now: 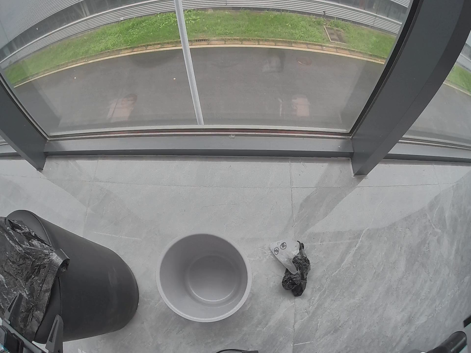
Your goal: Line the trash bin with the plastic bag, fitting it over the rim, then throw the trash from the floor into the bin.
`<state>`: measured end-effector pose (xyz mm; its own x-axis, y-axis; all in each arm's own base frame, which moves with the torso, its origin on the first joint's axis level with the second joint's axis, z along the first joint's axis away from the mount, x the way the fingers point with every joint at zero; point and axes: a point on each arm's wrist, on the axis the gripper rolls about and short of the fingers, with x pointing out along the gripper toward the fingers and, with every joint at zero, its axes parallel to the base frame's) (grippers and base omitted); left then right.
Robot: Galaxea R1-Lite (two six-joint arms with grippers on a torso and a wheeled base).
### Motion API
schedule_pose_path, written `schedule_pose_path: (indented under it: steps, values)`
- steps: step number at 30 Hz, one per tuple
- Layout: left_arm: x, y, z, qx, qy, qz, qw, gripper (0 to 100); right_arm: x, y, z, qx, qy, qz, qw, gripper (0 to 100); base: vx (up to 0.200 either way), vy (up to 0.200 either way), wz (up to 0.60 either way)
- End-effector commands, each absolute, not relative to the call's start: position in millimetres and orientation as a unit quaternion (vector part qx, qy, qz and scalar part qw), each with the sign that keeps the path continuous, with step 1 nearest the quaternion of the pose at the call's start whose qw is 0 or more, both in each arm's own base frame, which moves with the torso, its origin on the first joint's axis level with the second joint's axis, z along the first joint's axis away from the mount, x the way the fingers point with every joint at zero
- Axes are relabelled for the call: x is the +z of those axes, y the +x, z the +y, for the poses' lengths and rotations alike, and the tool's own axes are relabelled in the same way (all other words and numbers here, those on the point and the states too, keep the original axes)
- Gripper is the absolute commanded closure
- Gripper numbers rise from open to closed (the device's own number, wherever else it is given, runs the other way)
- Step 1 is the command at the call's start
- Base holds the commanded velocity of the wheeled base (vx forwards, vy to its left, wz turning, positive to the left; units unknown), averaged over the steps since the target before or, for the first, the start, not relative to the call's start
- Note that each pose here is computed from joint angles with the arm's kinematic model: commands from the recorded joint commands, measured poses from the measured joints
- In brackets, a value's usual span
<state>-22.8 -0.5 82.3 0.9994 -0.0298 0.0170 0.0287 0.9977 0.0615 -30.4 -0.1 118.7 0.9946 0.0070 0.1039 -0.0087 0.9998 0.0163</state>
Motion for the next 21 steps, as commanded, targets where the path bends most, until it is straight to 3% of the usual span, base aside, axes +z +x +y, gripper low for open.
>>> schedule_pose_path:
  steps: [1,9,13,15,17,21]
  values:
    - [77.7,-22.8,-0.6,-0.016,0.032,-0.011,0.999,0,208.1,4.1,1.5,0.055,0.014,-0.028,0.998,100,0.0,0.0,0.0]
    - [79.3,-23.4,-0.7,-0.019,0.027,-0.013,0.999,0,229.1,92.6,22.6,0.145,0.036,-0.015,0.989,100,0.0,0.0,0.0]
    - [172.5,-27.3,1.0,-0.059,-0.092,-0.043,0.993,0,215.3,123.1,39.1,0.179,0.051,0.004,0.982,100,0.0,0.0,0.0]
    - [180.2,-25.5,1.3,-0.071,-0.096,-0.031,0.992,0,210.5,126.0,42.3,0.188,0.058,0.01,0.98,100,0.0,0.0,0.0]
    - [180.8,-23.4,2.5,-0.109,-0.055,0.021,0.992,0,196.2,135.4,45.0,0.185,0.066,0.018,0.98,100,0.0,0.0,0.0]
    - [151.5,-17.9,2.0,-0.113,0.046,0.067,0.99,0,194.0,135.5,37.0,0.16,0.066,0.009,0.985,100,0.0,0.0,0.0]
